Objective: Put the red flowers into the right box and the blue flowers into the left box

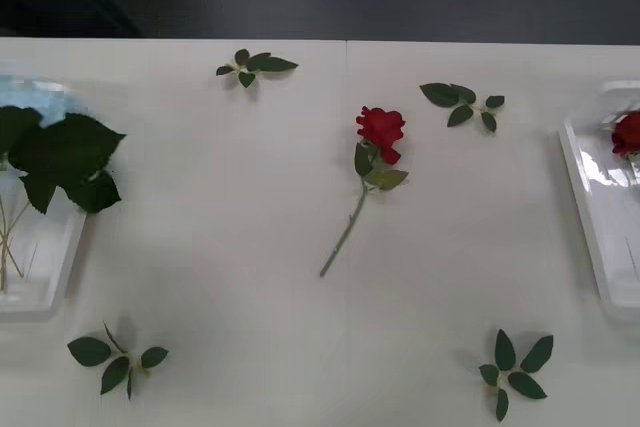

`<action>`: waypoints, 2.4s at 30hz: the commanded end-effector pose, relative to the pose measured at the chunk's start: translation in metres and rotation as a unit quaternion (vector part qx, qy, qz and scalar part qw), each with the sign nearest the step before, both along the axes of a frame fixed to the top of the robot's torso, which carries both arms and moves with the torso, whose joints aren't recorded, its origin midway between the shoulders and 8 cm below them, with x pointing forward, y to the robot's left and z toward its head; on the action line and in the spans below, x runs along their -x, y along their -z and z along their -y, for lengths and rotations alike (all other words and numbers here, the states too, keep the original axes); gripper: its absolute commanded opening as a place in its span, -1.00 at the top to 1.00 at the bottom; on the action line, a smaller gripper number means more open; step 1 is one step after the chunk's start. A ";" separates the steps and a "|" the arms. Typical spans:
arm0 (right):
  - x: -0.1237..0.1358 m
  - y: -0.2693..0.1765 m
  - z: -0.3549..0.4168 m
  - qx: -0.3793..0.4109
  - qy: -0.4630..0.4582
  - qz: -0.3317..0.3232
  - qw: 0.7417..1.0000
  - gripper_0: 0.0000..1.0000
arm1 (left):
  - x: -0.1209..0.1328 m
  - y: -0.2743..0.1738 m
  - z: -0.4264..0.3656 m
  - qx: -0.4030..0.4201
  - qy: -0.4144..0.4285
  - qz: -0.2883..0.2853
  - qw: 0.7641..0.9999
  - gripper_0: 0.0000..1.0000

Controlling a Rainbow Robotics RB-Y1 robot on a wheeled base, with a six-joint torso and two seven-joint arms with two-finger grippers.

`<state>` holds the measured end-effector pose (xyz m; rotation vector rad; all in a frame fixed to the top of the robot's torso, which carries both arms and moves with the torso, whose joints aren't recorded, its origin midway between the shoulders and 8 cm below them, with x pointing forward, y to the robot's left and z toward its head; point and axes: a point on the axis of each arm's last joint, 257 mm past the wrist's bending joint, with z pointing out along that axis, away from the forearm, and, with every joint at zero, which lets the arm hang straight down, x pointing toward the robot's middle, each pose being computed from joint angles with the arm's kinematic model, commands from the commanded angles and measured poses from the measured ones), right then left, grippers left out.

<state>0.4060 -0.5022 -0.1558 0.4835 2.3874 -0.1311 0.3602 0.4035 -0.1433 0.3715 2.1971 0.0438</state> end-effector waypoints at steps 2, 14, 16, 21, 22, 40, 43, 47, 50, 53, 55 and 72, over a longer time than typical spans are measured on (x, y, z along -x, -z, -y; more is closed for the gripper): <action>-0.007 -0.008 0.055 0.063 0.012 0.016 0.998 1.00 | 0.005 -0.008 -0.042 0.049 -0.120 0.024 0.991 1.00; -0.039 -0.015 0.120 0.148 0.023 0.046 0.988 1.00 | -0.032 0.023 -0.130 0.124 -0.246 0.071 0.959 1.00; -0.041 -0.012 0.123 0.153 0.023 0.045 0.987 1.00 | -0.038 0.032 -0.140 0.136 -0.257 0.074 0.954 1.00; -0.049 -0.005 0.118 0.160 0.005 0.045 0.986 0.99 | -0.053 0.044 -0.157 0.145 -0.269 0.085 0.948 1.00; -0.052 -0.004 0.117 0.163 0.001 0.045 0.986 0.78 | -0.056 0.047 -0.158 0.147 -0.269 0.085 0.948 1.00; -0.083 0.005 0.086 0.149 -0.031 0.041 0.988 -0.51 | -0.067 0.074 -0.170 0.175 -0.287 0.082 0.938 -0.61; -0.078 0.000 0.060 0.111 -0.027 0.021 0.993 -0.50 | -0.071 0.068 -0.163 0.180 -0.273 0.083 0.941 -1.00; -0.068 -0.008 0.025 0.082 -0.031 -0.004 0.996 -0.50 | -0.072 0.055 -0.147 0.166 -0.241 0.084 0.953 -1.00; -0.064 -0.011 0.004 0.059 -0.029 -0.004 0.998 -0.51 | -0.068 0.045 -0.140 0.152 -0.225 0.083 0.959 -1.00; -0.060 -0.012 -0.048 0.016 -0.038 0.000 0.999 -0.51 | -0.059 0.026 -0.128 0.148 -0.211 0.090 0.962 -1.00; -0.059 -0.007 -0.074 -0.002 -0.049 -0.001 0.999 -0.50 | -0.055 0.020 -0.122 0.154 -0.213 0.091 0.960 -1.00; -0.055 0.067 -0.329 -0.092 -0.077 -0.037 0.992 -0.51 | -0.010 0.000 0.022 0.101 -0.072 -0.023 0.992 -1.00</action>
